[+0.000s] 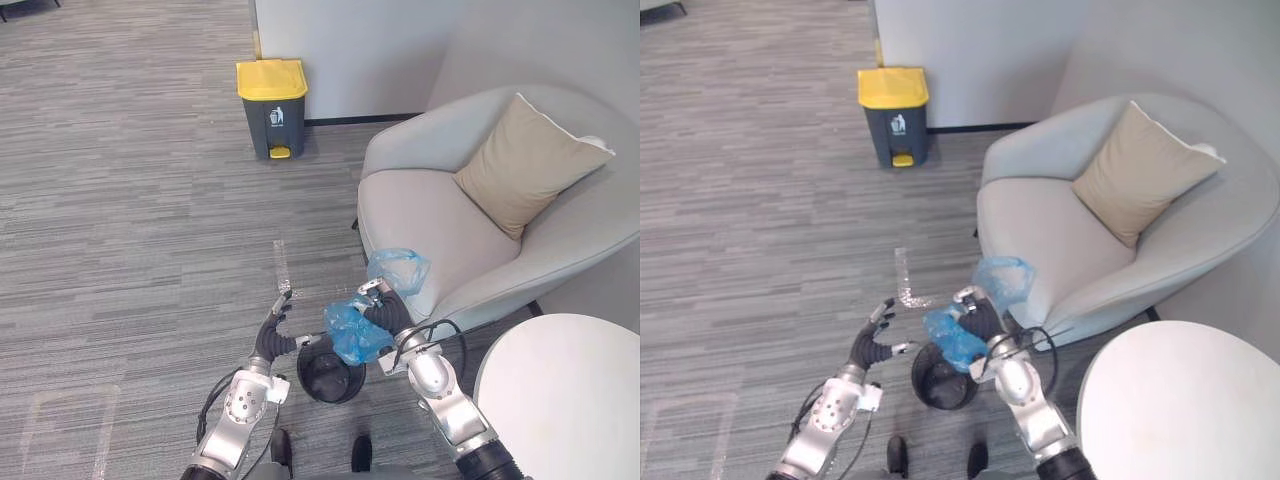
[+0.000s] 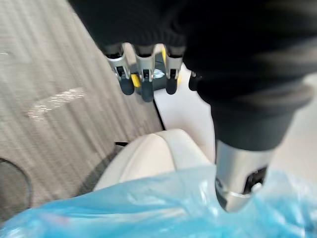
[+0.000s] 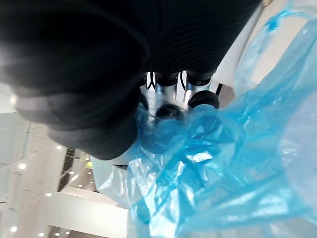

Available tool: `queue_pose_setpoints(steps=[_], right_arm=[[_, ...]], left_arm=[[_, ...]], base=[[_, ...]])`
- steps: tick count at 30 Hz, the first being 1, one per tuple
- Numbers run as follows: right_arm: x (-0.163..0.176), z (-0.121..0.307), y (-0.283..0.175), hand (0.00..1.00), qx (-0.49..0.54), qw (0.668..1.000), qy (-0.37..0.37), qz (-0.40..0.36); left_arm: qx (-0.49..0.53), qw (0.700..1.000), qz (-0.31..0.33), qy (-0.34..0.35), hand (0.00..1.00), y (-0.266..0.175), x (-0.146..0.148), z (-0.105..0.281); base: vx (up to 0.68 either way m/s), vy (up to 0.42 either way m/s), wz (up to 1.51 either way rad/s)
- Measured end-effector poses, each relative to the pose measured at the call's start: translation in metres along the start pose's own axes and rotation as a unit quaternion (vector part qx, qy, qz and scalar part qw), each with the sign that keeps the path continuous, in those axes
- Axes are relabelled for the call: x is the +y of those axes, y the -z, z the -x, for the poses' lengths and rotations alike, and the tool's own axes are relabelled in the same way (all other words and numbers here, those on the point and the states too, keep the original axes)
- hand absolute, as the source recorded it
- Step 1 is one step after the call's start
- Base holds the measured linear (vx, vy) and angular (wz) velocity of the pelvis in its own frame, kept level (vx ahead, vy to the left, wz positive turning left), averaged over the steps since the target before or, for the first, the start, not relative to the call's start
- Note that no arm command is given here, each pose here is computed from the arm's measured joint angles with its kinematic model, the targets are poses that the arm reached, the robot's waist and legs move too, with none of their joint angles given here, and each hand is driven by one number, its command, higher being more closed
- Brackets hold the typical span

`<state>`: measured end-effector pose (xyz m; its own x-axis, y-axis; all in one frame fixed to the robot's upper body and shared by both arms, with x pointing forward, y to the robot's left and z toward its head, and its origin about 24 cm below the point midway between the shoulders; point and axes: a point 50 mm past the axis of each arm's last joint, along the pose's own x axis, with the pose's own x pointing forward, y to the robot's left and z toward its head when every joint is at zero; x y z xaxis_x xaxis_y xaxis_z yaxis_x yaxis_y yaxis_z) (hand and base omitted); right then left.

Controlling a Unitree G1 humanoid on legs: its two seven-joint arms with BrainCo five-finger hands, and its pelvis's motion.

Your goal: Gather rubbish on tea table into small bin, then transfer packed bag to large trash can.

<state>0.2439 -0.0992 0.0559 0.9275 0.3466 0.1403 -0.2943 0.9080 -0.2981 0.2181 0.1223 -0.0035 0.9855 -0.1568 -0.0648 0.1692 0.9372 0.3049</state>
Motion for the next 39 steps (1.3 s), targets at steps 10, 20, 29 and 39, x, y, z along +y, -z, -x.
queue_pose_setpoints(steps=[10,20,29,39], right_arm=[[0.004,-0.010,-0.012,1.00,-0.027,0.999,-0.016,-0.020],[0.017,-0.024,-0.030,1.00,-0.064,0.995,-0.039,-0.062],[0.043,-0.033,-0.074,1.00,-0.144,0.974,-0.105,-0.143],[0.074,-0.033,-0.096,1.00,-0.163,0.938,-0.183,-0.245]], left_arm=[[-0.046,0.998,-0.016,0.035,0.00,-0.021,-0.017,-0.010],[-0.033,0.998,-0.022,0.052,0.00,-0.016,-0.025,-0.016],[0.002,0.999,-0.021,0.050,0.00,-0.005,-0.028,-0.016],[0.026,0.999,-0.034,0.025,1.00,0.005,-0.027,-0.022]], base=[[0.01,0.002,-0.01],[-0.01,0.002,-0.01],[0.00,0.000,0.00],[0.00,0.001,0.00]])
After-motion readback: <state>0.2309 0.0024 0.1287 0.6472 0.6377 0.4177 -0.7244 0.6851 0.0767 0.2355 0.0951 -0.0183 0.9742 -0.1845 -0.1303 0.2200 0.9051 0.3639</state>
